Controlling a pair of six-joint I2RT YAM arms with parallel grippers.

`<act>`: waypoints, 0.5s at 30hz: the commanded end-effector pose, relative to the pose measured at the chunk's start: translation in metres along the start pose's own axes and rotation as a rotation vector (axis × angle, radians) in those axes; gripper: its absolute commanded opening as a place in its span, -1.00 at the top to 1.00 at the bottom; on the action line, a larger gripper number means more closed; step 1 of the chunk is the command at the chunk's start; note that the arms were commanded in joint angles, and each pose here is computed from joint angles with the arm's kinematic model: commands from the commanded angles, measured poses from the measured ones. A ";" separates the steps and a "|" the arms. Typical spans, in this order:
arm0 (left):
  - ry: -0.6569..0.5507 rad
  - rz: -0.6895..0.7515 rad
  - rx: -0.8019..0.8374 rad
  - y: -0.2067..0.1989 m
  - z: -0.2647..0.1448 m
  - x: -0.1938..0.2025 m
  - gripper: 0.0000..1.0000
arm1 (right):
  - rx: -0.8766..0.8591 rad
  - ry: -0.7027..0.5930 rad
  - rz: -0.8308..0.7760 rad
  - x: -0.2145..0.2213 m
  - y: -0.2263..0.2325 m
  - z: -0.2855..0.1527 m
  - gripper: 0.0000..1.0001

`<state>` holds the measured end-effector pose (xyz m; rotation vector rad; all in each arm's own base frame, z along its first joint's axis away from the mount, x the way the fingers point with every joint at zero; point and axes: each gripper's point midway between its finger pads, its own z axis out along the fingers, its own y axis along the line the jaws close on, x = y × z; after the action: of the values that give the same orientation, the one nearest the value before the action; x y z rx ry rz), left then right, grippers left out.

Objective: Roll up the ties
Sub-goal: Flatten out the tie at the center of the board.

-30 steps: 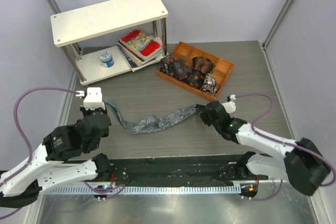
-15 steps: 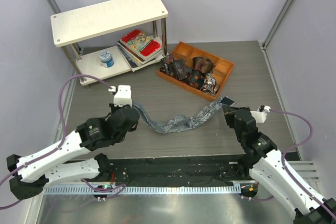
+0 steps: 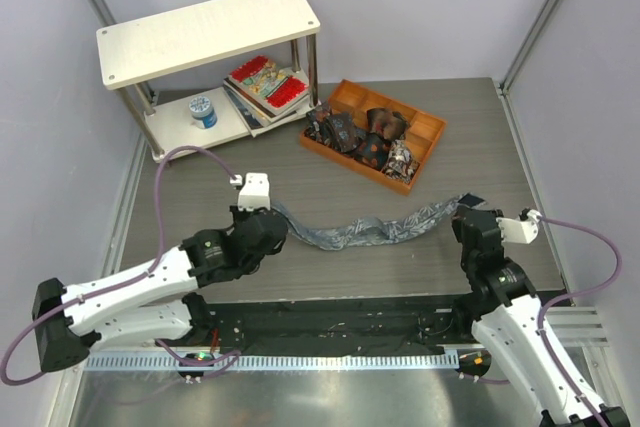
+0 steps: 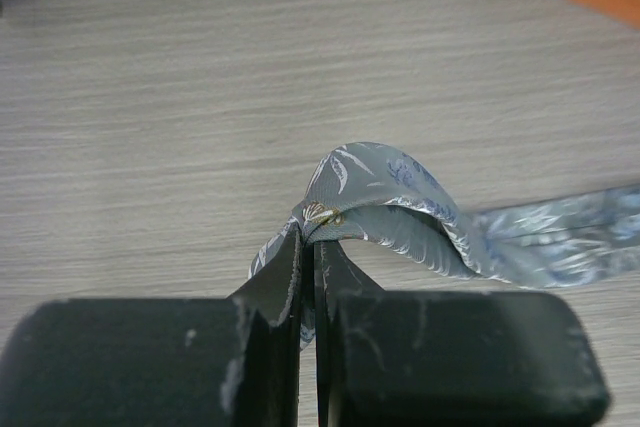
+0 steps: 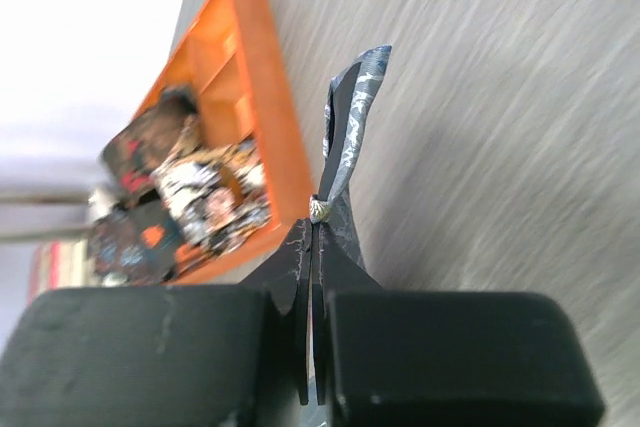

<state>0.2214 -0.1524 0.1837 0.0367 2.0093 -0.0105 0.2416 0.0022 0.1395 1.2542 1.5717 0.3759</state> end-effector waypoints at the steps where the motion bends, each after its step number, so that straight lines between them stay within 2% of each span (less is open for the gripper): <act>1: -0.036 -0.046 -0.034 -0.004 0.010 0.001 0.98 | 0.066 -0.145 -0.061 -0.034 -0.004 0.000 0.98; 4: 0.001 0.009 -0.090 0.005 0.014 0.016 0.73 | 0.131 -0.187 -0.068 -0.042 -0.014 0.000 0.98; 7: 0.034 0.052 -0.147 0.018 0.015 0.030 -0.14 | 0.152 -0.196 -0.070 -0.044 -0.017 0.001 0.61; 8: 0.046 0.046 -0.155 0.020 0.015 0.037 -0.55 | 0.158 -0.203 -0.070 -0.045 -0.018 0.001 0.45; 9: 0.054 0.045 -0.159 0.023 0.015 0.041 -0.64 | 0.157 -0.206 -0.061 -0.046 -0.017 0.000 0.00; 11: 0.064 0.012 -0.147 0.024 0.014 0.048 -0.80 | 0.163 -0.208 -0.062 -0.047 -0.019 -0.002 -0.41; 15: 0.063 -0.072 -0.163 0.033 0.009 0.053 -0.84 | 0.159 -0.208 -0.054 -0.050 -0.016 -0.005 -0.59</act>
<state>0.2114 -0.1301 0.1279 0.0162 2.0977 0.1555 0.2250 -0.0344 0.1298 1.2964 1.5724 0.0922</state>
